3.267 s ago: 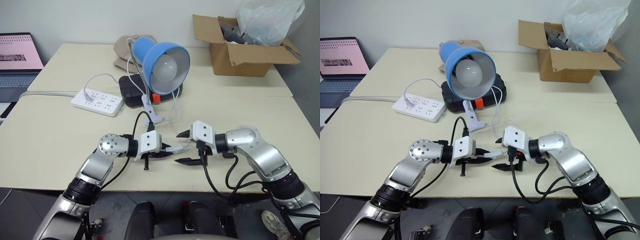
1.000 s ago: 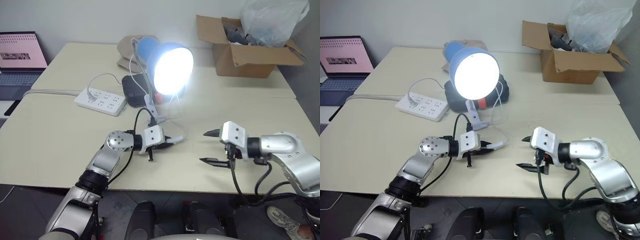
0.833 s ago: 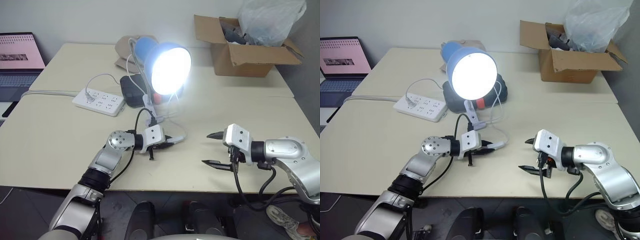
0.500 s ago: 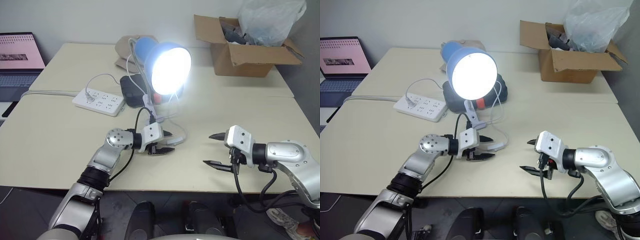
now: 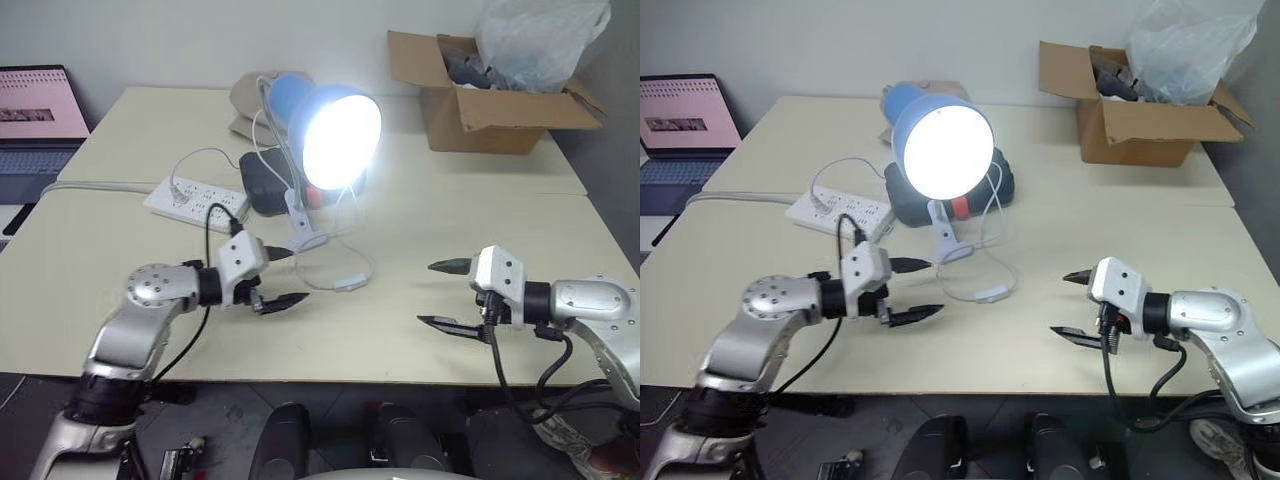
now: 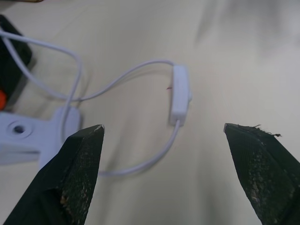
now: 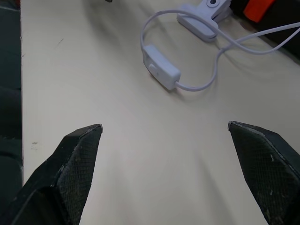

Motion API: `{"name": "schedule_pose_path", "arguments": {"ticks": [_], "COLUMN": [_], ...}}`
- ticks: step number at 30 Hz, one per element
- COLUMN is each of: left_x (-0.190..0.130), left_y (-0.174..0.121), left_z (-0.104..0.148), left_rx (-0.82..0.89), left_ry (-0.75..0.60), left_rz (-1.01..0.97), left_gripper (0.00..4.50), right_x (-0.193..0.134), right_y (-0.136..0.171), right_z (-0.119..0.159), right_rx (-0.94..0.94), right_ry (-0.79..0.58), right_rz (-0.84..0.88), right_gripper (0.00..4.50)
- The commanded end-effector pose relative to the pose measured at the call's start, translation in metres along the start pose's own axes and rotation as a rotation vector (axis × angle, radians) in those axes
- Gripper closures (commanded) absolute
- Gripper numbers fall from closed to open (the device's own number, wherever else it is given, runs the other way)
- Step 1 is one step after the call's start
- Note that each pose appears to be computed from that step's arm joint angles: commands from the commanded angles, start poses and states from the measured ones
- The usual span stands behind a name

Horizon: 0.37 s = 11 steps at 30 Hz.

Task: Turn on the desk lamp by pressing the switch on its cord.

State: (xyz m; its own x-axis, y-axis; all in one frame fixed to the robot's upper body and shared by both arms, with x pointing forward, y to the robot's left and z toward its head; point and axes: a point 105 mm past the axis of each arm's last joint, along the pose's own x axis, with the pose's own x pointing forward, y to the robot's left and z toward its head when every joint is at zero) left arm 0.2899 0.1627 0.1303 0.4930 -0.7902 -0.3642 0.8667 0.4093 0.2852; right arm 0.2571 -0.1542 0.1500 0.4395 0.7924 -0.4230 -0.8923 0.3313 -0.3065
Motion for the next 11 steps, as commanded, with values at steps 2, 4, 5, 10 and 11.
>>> {"name": "schedule_pose_path", "arguments": {"ticks": [2, 4, 5, 10, 11], "left_x": [-0.014, -0.015, -0.015, -0.017, -0.017], "left_y": [-0.010, -0.013, -0.015, -0.020, -0.022], "left_z": [0.009, 0.009, 0.008, 0.004, 0.005], "left_rx": [-0.012, -0.022, -0.031, -0.065, -0.071], "left_ry": [-0.035, -0.045, -0.043, -0.017, -0.028], "left_rz": [0.013, 0.016, 0.017, 0.004, -0.006], "left_gripper": [0.25, 0.25, 0.25, 0.25, 0.25], "right_x": [-0.011, -0.011, -0.010, -0.009, -0.008], "right_y": [-0.009, -0.009, -0.009, -0.011, -0.011], "right_z": [0.013, 0.014, 0.014, 0.016, 0.017], "right_rx": [-0.020, -0.018, -0.021, -0.025, -0.025], "right_ry": [-0.054, -0.056, -0.057, -0.060, -0.061], "right_rz": [0.012, 0.024, 0.031, 0.051, 0.054], "right_gripper": [0.00, 0.00, 0.00, 0.00, 0.00]}}
